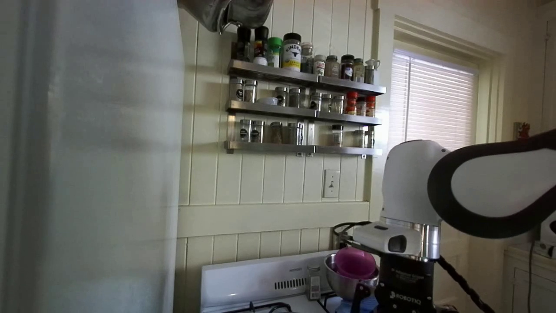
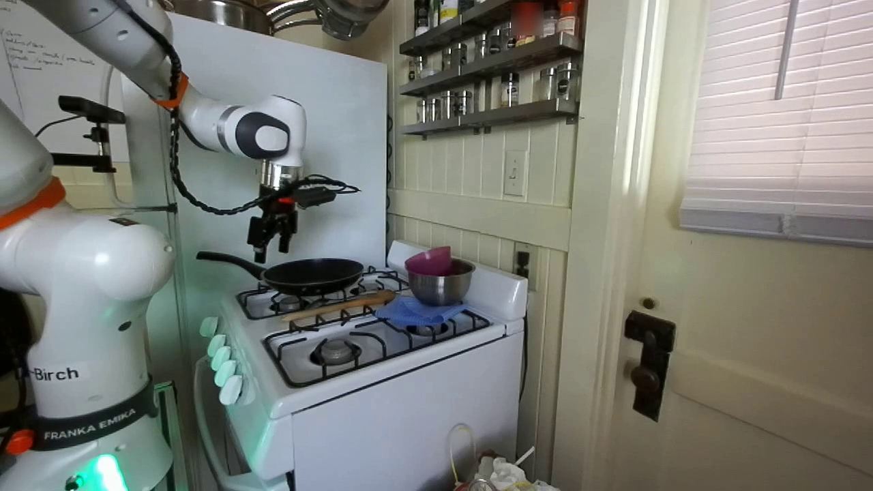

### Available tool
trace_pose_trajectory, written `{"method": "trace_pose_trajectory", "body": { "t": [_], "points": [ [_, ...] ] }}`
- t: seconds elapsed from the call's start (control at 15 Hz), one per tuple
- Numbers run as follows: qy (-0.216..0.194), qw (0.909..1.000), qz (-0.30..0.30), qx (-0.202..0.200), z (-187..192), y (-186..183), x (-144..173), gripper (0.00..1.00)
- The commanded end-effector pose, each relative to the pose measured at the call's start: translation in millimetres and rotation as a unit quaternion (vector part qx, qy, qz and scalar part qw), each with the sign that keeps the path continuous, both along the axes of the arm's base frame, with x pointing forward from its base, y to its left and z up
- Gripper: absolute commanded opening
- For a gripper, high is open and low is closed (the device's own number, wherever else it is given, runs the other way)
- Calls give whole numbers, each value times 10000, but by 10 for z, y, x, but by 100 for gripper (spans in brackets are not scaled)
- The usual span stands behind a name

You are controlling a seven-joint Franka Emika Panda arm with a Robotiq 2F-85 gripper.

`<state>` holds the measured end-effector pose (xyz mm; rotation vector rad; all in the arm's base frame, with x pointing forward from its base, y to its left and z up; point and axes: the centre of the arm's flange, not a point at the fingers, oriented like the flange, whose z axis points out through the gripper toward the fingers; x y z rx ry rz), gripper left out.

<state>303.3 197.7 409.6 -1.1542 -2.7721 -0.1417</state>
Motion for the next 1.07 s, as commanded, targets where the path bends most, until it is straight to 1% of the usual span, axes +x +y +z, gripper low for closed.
{"method": "trace_pose_trajectory", "body": {
  "t": [0.0, 0.13, 0.4, 0.53, 0.8, 1.0],
  "points": [
    [40, 9989, 292, -376, -321, 127, 163, 100],
    [-135, 9996, 8, -267, -479, 167, 219, 100],
    [-718, 9965, -416, -24, -619, 237, 352, 100],
    [-769, 9961, -426, 28, -649, 249, 377, 100],
    [-762, 9963, -386, -106, -654, 164, 339, 100],
    [-853, 9949, -541, -10, -665, 126, 344, 100]
  ]
}}
